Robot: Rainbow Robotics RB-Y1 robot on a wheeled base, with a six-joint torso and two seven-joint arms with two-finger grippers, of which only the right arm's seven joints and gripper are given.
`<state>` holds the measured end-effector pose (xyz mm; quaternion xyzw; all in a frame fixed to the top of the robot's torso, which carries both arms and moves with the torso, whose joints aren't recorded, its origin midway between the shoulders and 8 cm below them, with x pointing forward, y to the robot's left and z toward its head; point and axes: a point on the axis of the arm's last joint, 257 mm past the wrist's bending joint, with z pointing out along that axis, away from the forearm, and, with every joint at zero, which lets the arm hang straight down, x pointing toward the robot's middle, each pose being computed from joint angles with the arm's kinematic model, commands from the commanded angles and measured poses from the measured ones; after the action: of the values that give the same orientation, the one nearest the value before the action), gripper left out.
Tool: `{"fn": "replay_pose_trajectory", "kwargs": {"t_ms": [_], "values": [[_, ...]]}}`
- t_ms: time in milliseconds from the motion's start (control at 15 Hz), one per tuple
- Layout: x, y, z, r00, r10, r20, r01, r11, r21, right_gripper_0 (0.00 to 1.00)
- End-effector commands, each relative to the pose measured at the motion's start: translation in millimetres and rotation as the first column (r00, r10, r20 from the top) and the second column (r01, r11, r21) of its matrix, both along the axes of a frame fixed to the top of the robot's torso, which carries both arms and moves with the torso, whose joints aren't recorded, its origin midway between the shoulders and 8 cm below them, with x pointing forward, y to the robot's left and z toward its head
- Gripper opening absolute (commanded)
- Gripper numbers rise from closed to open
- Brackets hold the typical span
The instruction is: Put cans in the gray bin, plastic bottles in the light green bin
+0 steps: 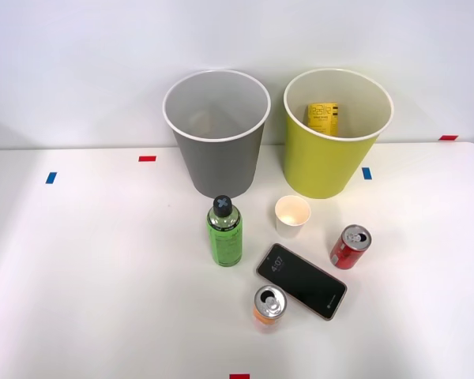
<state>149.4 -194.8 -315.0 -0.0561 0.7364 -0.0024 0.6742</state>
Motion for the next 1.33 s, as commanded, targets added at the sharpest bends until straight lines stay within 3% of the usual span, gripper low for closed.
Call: {"fn": "replay_pose_trajectory", "kwargs": {"t_ms": [67,1333], "values": [[0.0,0.0,0.0,1.000,0.000,0.000,0.000,1.000,0.000,1.00],[0.0,0.0,0.0,1.000,0.000,0.000,0.000,1.000,0.000,1.00]]}}
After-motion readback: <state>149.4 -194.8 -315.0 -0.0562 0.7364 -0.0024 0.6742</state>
